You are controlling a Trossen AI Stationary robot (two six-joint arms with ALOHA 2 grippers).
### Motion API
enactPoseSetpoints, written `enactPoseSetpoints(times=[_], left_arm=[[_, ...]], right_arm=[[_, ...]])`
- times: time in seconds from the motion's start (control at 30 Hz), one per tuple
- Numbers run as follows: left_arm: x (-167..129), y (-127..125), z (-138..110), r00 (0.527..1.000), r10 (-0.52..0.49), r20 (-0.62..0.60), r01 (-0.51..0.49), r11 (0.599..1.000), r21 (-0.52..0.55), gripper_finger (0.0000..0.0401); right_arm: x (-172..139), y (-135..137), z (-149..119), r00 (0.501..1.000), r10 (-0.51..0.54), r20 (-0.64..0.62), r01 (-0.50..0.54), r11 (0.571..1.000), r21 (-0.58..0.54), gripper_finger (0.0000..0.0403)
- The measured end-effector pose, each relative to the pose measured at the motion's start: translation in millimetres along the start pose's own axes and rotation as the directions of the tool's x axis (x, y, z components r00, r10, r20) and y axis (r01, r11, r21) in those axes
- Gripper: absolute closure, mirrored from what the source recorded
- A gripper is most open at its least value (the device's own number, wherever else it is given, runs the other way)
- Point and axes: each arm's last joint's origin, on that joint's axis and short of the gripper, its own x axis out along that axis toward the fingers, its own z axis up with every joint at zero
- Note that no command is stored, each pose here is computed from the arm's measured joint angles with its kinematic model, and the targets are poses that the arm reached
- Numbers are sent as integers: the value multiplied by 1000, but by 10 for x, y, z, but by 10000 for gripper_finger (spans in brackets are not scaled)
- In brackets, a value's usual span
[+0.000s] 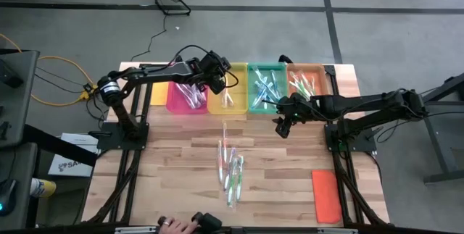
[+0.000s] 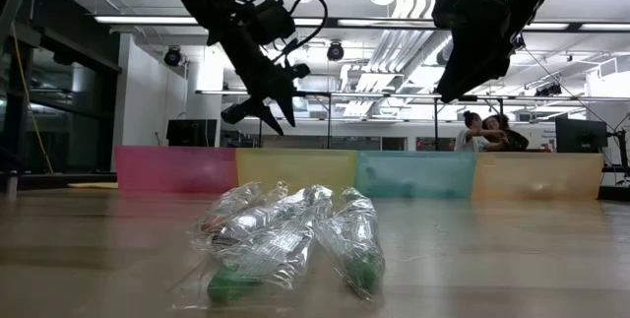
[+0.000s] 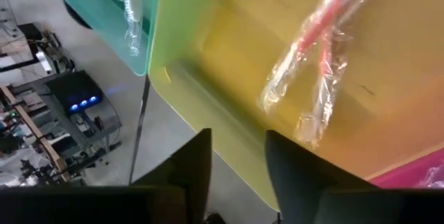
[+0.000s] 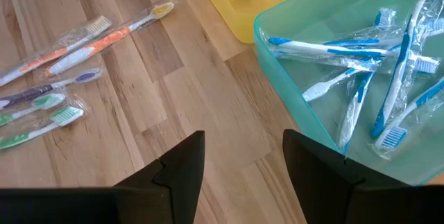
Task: Pick & Place Toothbrushes
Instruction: Put the orange toothbrush into the yellow bin
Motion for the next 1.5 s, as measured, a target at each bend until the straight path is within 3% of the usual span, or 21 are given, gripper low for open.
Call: enactPoseSetpoints(times=[0.13, 0.3, 0.57, 0.67, 1.1, 1.5], left_arm=[[-122, -3, 55, 1000, -20, 18, 20, 1000, 2, 239], [-359, -40, 208, 990, -77, 118, 78, 997, -7, 237], [-522, -184, 639, 903, -217, 371, 189, 976, 111, 255], [-496, -269, 801, 885, -264, 383, 216, 963, 163, 256], [-297, -421, 1304, 854, -304, 423, 203, 942, 266, 256], [-29, -596, 1438, 833, -382, 401, 273, 913, 303, 256]], right_arm=[[0, 0, 0, 1000, 0, 0, 0, 1000, 0, 215], [0, 0, -1, 1000, 0, -1, 0, 1000, 0, 215], [0, 0, -2, 1000, -1, -2, 1, 1000, -4, 215], [1, -1, -2, 1000, -1, -2, 1, 1000, -4, 215], [1, -1, -4, 1000, -1, -4, 1, 1000, -5, 215], [1, -1, -4, 1000, -1, -4, 1, 1000, -6, 215]])
